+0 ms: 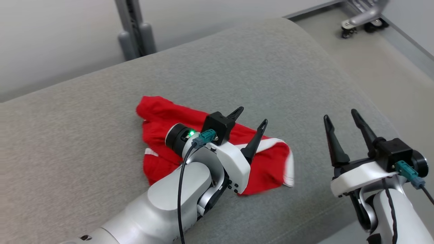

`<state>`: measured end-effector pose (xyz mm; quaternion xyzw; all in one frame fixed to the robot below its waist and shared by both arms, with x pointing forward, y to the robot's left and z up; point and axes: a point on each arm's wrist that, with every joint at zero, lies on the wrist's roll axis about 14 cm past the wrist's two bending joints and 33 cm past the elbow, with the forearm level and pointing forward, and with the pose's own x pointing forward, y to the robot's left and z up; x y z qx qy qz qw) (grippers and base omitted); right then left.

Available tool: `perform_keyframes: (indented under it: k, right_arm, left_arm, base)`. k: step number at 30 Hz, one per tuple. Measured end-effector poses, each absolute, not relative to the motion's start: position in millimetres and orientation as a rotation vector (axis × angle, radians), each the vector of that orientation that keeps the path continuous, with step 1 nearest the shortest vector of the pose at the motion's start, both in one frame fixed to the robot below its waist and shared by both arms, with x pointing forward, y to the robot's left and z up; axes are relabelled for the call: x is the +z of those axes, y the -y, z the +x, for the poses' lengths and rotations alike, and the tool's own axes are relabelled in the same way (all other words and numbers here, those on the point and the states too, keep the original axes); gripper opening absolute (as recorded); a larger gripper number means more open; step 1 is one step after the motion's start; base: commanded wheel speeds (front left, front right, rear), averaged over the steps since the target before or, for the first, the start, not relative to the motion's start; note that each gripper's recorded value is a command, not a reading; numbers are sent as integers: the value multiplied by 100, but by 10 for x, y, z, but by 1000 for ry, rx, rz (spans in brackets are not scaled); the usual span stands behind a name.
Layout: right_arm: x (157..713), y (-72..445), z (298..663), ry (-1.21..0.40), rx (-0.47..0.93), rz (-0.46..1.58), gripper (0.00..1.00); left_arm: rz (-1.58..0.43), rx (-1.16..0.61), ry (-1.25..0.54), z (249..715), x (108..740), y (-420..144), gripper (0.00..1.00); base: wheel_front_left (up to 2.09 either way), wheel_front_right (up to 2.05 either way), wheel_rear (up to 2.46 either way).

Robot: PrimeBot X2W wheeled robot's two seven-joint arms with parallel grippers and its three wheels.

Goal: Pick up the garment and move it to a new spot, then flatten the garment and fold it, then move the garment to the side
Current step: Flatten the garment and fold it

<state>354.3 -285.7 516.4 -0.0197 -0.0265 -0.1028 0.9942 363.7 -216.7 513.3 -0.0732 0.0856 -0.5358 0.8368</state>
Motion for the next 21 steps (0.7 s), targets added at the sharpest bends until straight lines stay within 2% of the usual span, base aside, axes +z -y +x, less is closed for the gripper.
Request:
perform_keyframes:
  k: [6,11,17,21]
  right_arm:
    - [5376,2694,3722,120,-136,-52,100]
    - [5387,2399,3829,129,-44,-44,100]
    - [5254,1892,3955,93,120,-35,100]
    - [5191,1641,4013,74,204,-32,100]
  left_arm:
    - [-122,-1040,-140,3757,5219,1912,100]
    - [-131,-852,-28,4141,5538,1568,100]
    - [-85,-585,55,4439,5530,636,100]
    - [-82,-401,69,4419,5432,-42,100]
  base:
    - [0,0,0]
    - [0,0,0]
    - [0,0,0]
    - [0,0,0]
